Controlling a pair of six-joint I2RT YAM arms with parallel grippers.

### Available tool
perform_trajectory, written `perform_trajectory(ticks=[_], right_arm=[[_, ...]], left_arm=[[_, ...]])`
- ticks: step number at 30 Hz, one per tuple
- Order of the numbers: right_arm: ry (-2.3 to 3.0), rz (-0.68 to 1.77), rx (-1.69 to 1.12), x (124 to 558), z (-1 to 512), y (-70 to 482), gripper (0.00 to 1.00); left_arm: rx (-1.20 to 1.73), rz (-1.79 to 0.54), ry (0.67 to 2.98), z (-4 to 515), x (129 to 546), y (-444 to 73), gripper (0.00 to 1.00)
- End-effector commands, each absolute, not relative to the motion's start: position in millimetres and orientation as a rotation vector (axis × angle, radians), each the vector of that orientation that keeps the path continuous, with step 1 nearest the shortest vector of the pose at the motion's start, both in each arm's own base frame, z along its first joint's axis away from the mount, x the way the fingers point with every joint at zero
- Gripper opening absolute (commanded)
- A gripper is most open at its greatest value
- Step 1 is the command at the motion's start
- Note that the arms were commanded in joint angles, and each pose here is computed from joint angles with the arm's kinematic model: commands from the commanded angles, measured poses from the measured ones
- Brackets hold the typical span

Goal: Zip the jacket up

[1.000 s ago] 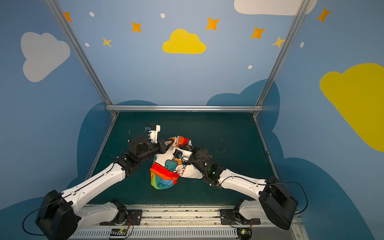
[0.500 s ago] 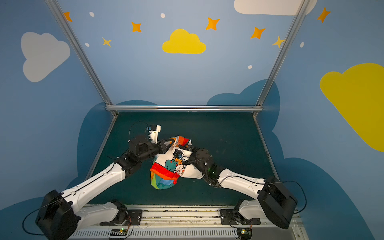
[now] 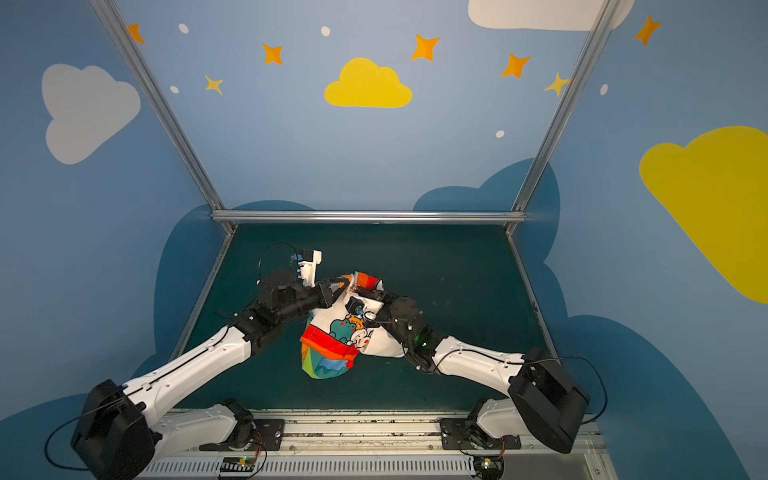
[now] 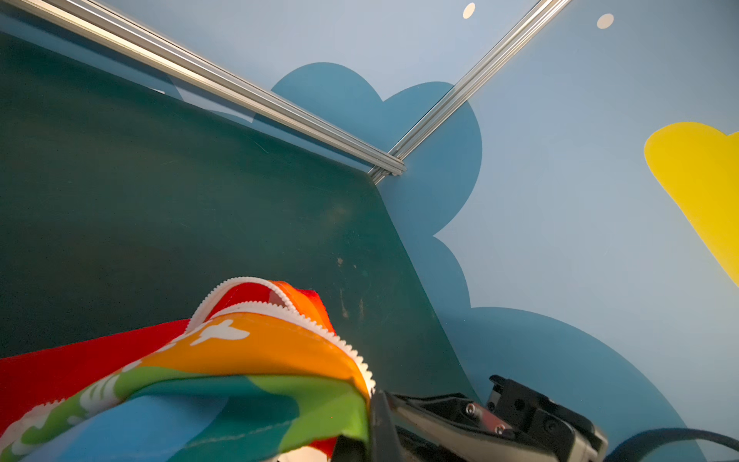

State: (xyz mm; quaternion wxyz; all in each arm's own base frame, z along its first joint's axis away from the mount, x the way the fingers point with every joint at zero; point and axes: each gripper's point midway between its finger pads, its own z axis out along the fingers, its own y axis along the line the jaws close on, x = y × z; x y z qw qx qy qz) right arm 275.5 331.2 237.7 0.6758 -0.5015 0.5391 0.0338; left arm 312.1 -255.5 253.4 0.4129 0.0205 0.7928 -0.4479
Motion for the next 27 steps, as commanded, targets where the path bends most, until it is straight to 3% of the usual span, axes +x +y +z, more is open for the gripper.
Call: perform_trajectory(ticks=[1, 6, 15, 27], right_arm=[[1.192, 0.076, -1.071, 282.5, 253.8, 332.5, 0.18], [1.208, 0.078, -1.080, 285.7, 245.3, 334.0, 0.21], [1.165, 0.079, -1.051, 289.1, 267.0, 336.7, 0.00], [1.218, 0.059, -0.994, 294.1, 274.3, 320.5, 0.00]], left_arm=[[0.068, -1.140, 1.959, 270.2, 314.5, -259.4, 0.03], [0.070, -1.142, 1.959, 271.5, 313.9, -259.7, 0.03], [0.073, -1.121, 1.968, 268.6, 312.6, -257.1, 0.03], [0.079, -1.053, 1.998, 261.1, 311.4, -249.7, 0.03]])
